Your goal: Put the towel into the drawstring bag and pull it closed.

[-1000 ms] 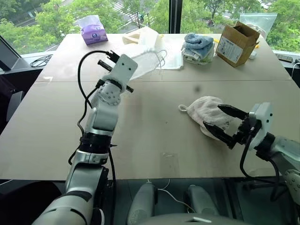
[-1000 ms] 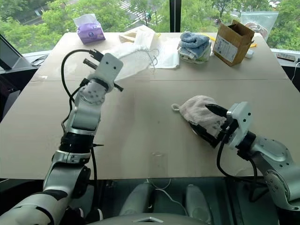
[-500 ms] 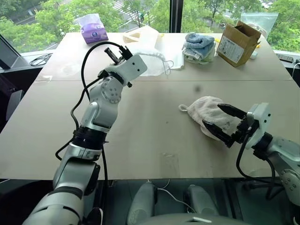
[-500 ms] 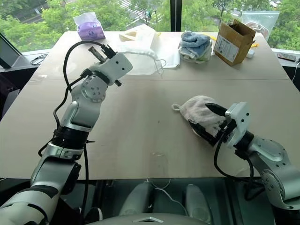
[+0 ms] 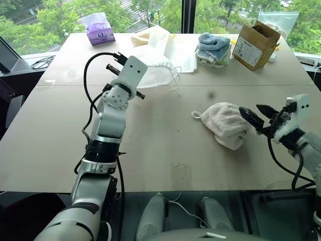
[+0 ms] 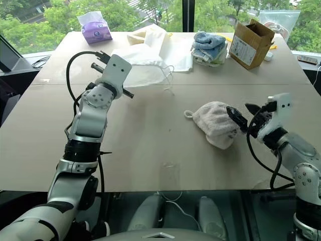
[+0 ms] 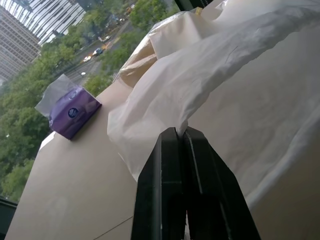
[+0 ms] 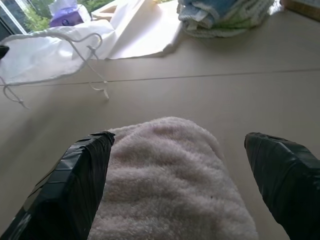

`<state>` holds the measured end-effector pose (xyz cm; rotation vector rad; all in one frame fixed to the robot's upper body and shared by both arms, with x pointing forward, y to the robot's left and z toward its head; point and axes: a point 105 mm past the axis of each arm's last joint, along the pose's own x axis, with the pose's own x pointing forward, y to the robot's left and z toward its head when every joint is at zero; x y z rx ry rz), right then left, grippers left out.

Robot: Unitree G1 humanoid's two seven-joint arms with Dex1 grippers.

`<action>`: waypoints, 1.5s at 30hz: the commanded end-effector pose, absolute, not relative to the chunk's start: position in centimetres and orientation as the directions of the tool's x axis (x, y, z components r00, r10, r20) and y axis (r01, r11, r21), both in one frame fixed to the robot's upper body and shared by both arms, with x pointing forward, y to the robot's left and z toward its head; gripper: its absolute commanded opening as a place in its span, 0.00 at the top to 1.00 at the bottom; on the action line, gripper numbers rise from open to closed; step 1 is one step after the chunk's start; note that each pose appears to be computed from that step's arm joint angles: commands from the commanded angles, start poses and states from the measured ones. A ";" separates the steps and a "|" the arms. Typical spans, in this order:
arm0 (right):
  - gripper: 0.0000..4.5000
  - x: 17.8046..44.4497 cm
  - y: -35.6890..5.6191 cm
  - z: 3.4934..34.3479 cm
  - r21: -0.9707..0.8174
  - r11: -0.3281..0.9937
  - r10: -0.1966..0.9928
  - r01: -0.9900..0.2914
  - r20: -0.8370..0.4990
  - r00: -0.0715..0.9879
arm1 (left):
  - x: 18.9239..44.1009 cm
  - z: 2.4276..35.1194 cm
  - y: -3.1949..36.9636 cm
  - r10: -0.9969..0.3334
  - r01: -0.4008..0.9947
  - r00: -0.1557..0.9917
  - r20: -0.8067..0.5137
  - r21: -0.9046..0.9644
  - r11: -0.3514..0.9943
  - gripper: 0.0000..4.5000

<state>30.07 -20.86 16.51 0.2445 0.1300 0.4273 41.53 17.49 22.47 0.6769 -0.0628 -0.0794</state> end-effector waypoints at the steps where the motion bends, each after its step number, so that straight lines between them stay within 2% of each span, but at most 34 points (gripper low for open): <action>1: 0.00 31.4 -22.6 13.4 0.441 0.866 0.346 -0.236 -0.187 0.920 | 40.6 24.4 16.0 -0.147 0.086 0.987 0.062 0.569 0.818 0.99; 3: 0.00 32.0 -22.5 12.7 0.499 0.841 0.347 -0.211 -0.197 0.917 | 40.5 24.4 15.7 -0.168 0.114 0.985 0.048 0.552 0.826 0.99; 8: 0.00 31.6 -19.4 11.0 0.643 0.726 0.476 -0.245 -0.213 0.853 | 40.4 24.1 15.3 -0.186 0.142 0.982 0.028 0.544 0.827 0.99; 12: 0.00 30.8 -16.5 11.8 0.745 0.586 0.593 -0.318 -0.127 0.795 | 40.4 24.0 14.9 -0.204 0.163 0.979 0.018 0.533 0.830 0.99; 15: 0.00 30.2 -14.7 11.5 0.752 0.558 0.648 -0.351 -0.131 0.750 | 40.3 23.6 14.7 -0.218 0.186 0.976 0.000 0.522 0.833 0.99; 19: 0.00 30.0 -12.8 10.9 0.768 0.531 0.679 -0.357 -0.134 0.721 | 40.0 22.7 14.1 -0.248 0.228 0.968 -0.030 0.511 0.829 0.99; 27: 0.00 31.5 -10.5 10.5 0.797 0.508 0.656 -0.327 -0.112 0.747 | 39.8 21.6 13.6 -0.264 0.260 0.962 -0.066 0.508 0.821 0.99; 30: 0.15 32.2 -10.6 10.8 0.796 0.518 0.623 -0.314 -0.100 0.776 | 39.8 21.5 13.5 -0.278 0.278 0.958 -0.074 0.483 0.830 1.00; 32: 0.31 32.5 -11.0 11.0 0.795 0.523 0.603 -0.306 -0.092 0.792 | 39.7 21.5 13.3 -0.303 0.302 0.950 -0.075 0.467 0.831 1.00; 33: 0.47 32.6 -11.1 11.0 0.795 0.526 0.596 -0.302 -0.091 0.798 | 39.6 21.6 13.1 -0.314 0.312 0.946 -0.075 0.460 0.831 1.00; 34: 0.55 32.7 -11.2 11.2 0.794 0.527 0.592 -0.304 -0.087 0.801 | 39.6 21.6 12.9 -0.328 0.327 0.941 -0.077 0.446 0.833 1.00; 37: 0.90 32.9 -11.4 12.1 0.794 0.514 0.583 -0.324 -0.047 0.811 | 39.4 21.4 12.2 -0.379 0.384 0.921 -0.088 0.364 0.849 1.00; 38: 0.99 32.9 -11.4 12.8 0.795 0.497 0.586 -0.348 -0.012 0.810 | 39.4 21.5 12.0 -0.397 0.404 0.914 -0.089 0.310 0.861 1.00; 42: 1.00 30.6 -10.0 17.3 0.766 0.297 0.703 -0.570 0.229 0.674 | 39.4 22.0 12.0 -0.436 0.445 0.895 -0.089 0.211 0.870 1.00; 45: 1.00 29.4 -9.9 20.4 0.715 0.177 0.723 -0.676 0.371 0.582 | 39.0 22.2 11.5 -0.501 0.511 0.860 -0.099 0.136 0.849 1.00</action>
